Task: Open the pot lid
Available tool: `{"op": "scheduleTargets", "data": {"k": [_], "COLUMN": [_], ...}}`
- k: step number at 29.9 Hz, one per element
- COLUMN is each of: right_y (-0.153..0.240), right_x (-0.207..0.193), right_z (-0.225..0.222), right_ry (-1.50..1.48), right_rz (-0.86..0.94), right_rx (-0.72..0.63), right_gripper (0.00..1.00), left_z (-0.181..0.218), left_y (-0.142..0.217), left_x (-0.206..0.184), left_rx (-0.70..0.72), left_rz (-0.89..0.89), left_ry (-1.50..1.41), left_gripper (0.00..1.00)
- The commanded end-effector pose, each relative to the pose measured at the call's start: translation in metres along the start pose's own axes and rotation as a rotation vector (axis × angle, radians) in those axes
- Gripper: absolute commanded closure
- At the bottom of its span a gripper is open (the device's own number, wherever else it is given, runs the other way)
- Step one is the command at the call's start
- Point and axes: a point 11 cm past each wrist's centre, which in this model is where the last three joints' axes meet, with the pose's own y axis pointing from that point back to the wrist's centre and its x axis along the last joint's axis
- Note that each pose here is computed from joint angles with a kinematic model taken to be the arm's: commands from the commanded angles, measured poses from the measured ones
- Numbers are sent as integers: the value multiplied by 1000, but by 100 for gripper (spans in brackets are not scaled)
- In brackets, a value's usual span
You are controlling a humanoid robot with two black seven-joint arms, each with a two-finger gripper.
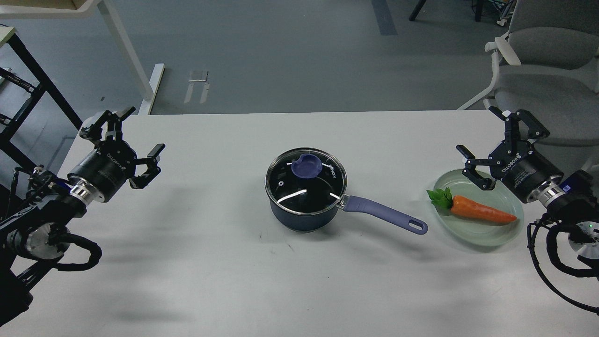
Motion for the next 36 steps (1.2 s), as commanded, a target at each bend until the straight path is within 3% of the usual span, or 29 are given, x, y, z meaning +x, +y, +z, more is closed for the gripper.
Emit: {"op": "scheduleTargets", "data": {"k": [1, 10, 21, 30, 36], "right_y": [0, 7, 4, -15, -34], "right_x": [0, 1, -76, -119, -153], "right_z": [0, -12, -95, -62, -36], "right_ry": [-1, 61, 781, 1378, 1708], "right_rz": [-1, -13, -364, -698, -932], "right_rx": [1, -11, -84, -283, -348], "right_gripper": [0, 0, 0, 0, 0], "left_z": [-1, 3, 5, 16, 17], "left_y": [2, 4, 2, -4, -4], "left_x": [1, 5, 2, -2, -1], "left_rx": [-2, 8, 35, 14, 12], "left_rz": [4, 9, -23, -38, -35], "left_ry": [1, -15, -101, -119, -124], "left_gripper": [1, 1, 1, 1, 1]}}
